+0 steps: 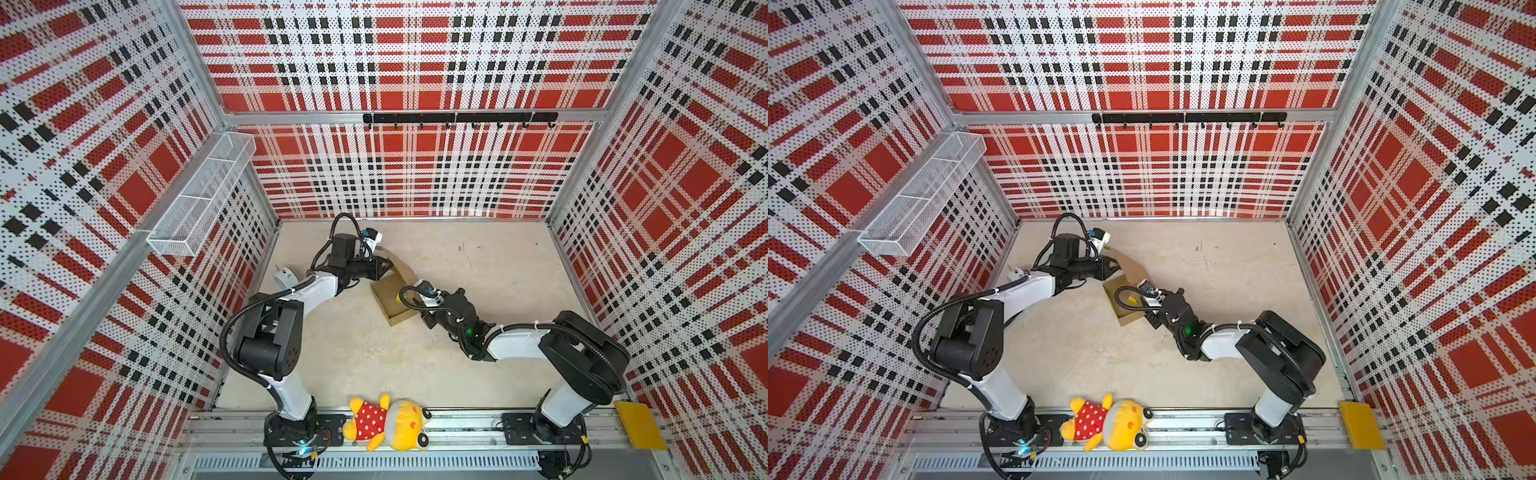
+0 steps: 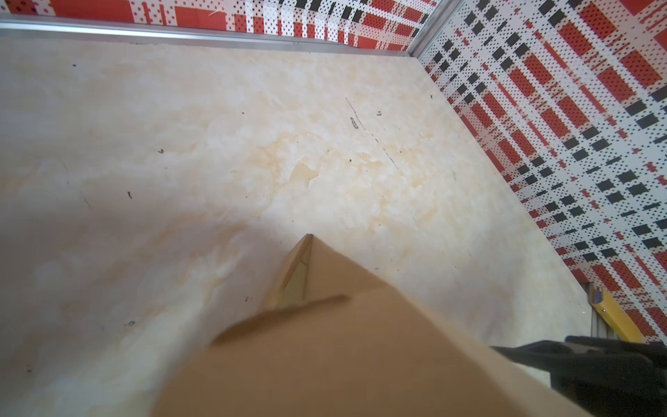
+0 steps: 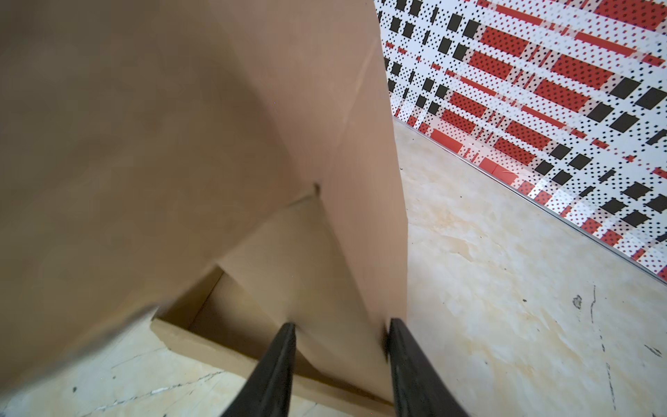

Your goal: Fold the paper box

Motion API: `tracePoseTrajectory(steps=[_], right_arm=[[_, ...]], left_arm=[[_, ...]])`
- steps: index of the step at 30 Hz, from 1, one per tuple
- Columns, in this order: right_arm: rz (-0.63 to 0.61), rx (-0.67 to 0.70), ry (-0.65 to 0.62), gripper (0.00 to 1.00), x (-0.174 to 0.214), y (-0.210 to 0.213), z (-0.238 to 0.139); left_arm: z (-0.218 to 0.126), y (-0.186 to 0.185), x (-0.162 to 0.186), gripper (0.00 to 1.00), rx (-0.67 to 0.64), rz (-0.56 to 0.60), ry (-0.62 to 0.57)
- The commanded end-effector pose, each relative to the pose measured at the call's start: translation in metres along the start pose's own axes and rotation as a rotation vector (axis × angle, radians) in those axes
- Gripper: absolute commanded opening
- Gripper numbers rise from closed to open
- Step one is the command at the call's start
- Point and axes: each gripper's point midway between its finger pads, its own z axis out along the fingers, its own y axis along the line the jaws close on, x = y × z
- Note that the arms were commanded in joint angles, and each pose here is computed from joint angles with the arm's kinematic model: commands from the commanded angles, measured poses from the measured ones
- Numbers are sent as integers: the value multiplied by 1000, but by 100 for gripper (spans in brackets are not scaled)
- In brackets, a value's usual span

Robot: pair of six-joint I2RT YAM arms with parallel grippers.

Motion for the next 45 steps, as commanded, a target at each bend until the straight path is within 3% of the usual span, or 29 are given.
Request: tracePoseTrajectory(steps=[1,5,16,22,27,36,45], right_arm=[[-51,-2,-11,43,-6,5,5],[-85,-15,17,43,1,12,12],[-107,-26,36,43,8,17,18],[-100,-25,39,43,9,17,18],[-111,-28,44,43,11,18,17],[-113,-8,49,43,10,14,14],[-115,-10,53,44,9,15,10]], left_arm=[[-9,-4,3,17,-3,11,-6],[-11,4,24,26,-41,2,16],[-48,18,16,55,-125,-47,-40],[-79,39,47,74,-246,-123,-30],[-106,41,53,78,-219,-274,-40],[-128,-8,46,74,-43,-403,23],[-111,-45,35,74,77,-347,52]])
